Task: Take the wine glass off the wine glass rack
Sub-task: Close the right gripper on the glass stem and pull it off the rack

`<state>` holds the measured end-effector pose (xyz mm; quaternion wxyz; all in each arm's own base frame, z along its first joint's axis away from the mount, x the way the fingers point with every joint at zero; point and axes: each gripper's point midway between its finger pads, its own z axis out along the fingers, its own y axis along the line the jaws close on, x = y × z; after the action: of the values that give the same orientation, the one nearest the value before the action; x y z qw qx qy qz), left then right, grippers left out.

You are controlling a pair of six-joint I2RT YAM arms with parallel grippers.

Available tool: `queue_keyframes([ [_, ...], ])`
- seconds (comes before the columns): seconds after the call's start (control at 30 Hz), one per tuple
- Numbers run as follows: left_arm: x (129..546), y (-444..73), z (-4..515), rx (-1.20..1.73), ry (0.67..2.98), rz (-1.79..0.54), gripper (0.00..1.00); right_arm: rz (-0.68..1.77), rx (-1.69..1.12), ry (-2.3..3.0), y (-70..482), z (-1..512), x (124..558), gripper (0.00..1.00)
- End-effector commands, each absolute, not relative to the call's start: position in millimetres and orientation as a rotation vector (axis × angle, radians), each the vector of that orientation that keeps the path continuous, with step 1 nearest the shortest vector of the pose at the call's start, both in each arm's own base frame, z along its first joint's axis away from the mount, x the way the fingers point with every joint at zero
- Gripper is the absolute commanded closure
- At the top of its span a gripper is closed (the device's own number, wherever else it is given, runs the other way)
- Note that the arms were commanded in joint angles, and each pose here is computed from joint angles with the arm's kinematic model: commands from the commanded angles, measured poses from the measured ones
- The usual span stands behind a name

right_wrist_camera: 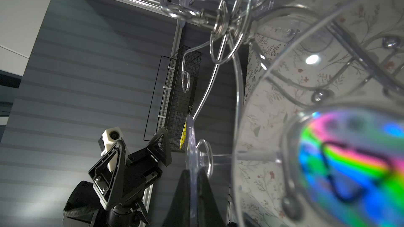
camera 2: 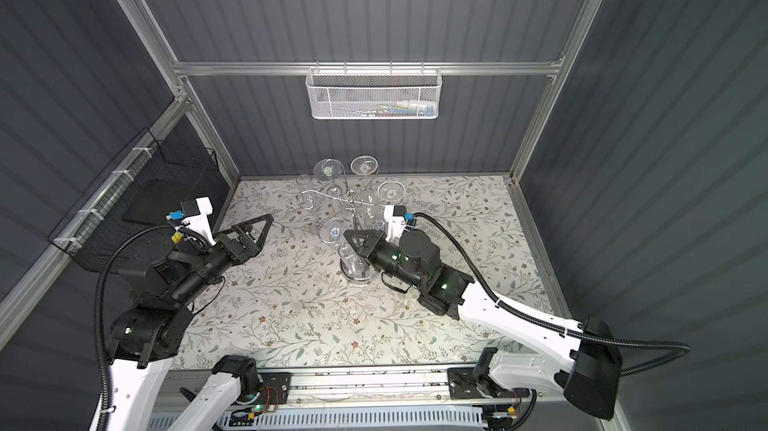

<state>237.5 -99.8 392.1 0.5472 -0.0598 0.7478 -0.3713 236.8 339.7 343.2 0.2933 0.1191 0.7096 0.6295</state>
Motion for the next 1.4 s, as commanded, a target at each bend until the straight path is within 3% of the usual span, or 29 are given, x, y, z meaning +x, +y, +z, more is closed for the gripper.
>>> queue_keyframes([
  [0.0, 234.5, -96.8, 392.5, -0.130, 1.771, -0.853, 0.01, 1.678, 0.315, 1.873, 337.6, 345.4, 235.1, 1.00],
  [0.87, 229.3, -95.2, 401.2, -0.121, 1.740, -0.851, 0.00, 1.878, 0.305, 1.760, 346.9, 397.0, 217.6, 1.00],
  [1.37, 227.7, -94.3, 405.8, -0.118, 1.717, -0.851, 0.00, 1.904, 0.356, 1.732, 362.1, 410.4, 231.9, 1.00],
])
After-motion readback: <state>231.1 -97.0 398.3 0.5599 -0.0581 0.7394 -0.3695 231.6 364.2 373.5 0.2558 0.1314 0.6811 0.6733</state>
